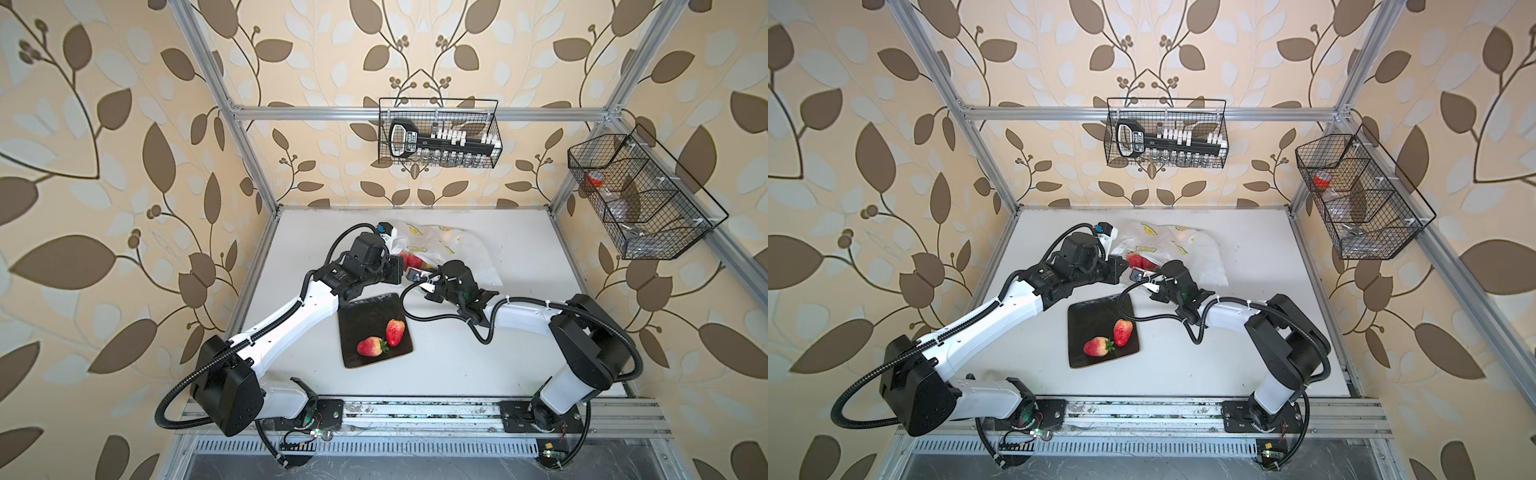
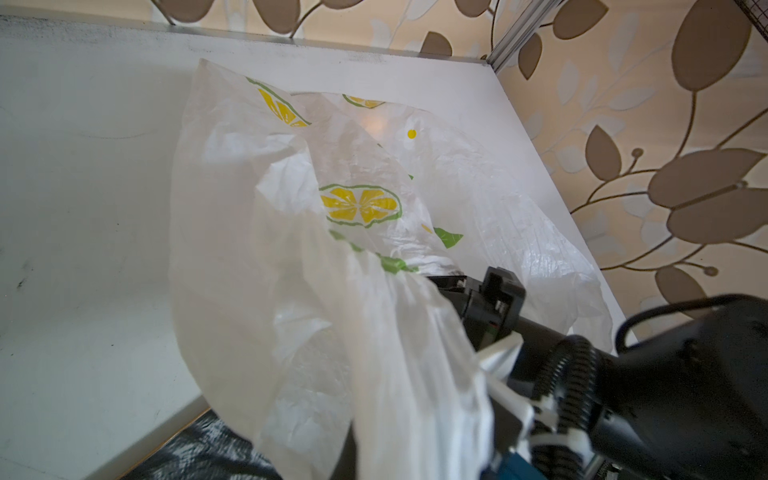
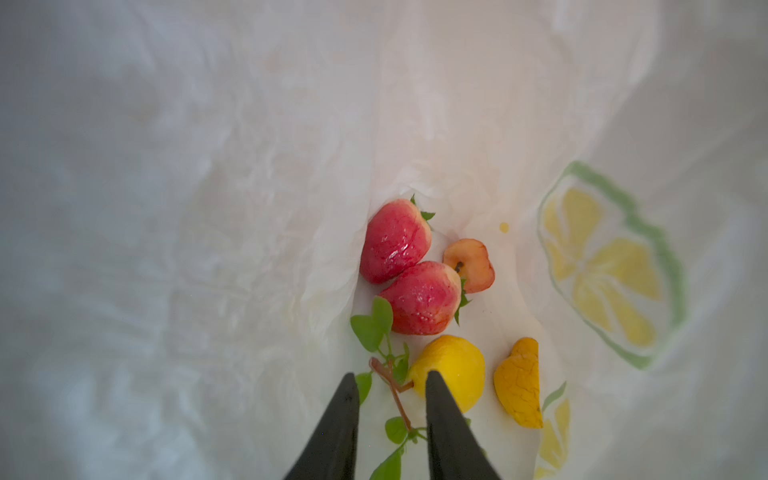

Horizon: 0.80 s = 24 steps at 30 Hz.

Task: Take the fake fruits out of the plastic bag
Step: 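Move the right gripper back into the bag above the remaining fruits, then grasp a yellow fake lemon inside the bag with the right gripper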

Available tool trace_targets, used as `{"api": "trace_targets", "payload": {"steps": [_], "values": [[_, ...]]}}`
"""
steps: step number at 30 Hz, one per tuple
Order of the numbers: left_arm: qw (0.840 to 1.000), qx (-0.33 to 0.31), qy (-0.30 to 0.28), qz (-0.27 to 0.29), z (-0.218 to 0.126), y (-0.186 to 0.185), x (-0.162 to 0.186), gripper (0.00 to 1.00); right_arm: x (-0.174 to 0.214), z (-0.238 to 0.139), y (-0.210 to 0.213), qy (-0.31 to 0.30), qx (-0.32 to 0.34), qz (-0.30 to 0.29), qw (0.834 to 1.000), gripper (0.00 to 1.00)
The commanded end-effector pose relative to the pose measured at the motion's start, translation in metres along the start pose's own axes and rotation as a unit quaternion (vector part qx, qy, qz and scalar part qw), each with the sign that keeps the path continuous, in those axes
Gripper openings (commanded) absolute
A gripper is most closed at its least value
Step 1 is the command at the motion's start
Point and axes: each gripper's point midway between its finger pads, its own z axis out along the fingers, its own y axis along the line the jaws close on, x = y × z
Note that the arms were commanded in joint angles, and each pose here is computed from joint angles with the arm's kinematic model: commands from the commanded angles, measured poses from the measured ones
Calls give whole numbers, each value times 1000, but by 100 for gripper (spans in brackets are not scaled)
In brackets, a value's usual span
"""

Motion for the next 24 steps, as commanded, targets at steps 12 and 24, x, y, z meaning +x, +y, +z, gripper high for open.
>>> {"api": "trace_targets", "payload": {"steps": [12,24], "values": [[997,55,-24,54,-26,-24,-6,0,60,3,-23,139,49,157,977,49],[996,79,12,41,-19,-25,18,0,79,1,-53,159,94,490,852,71]]}}
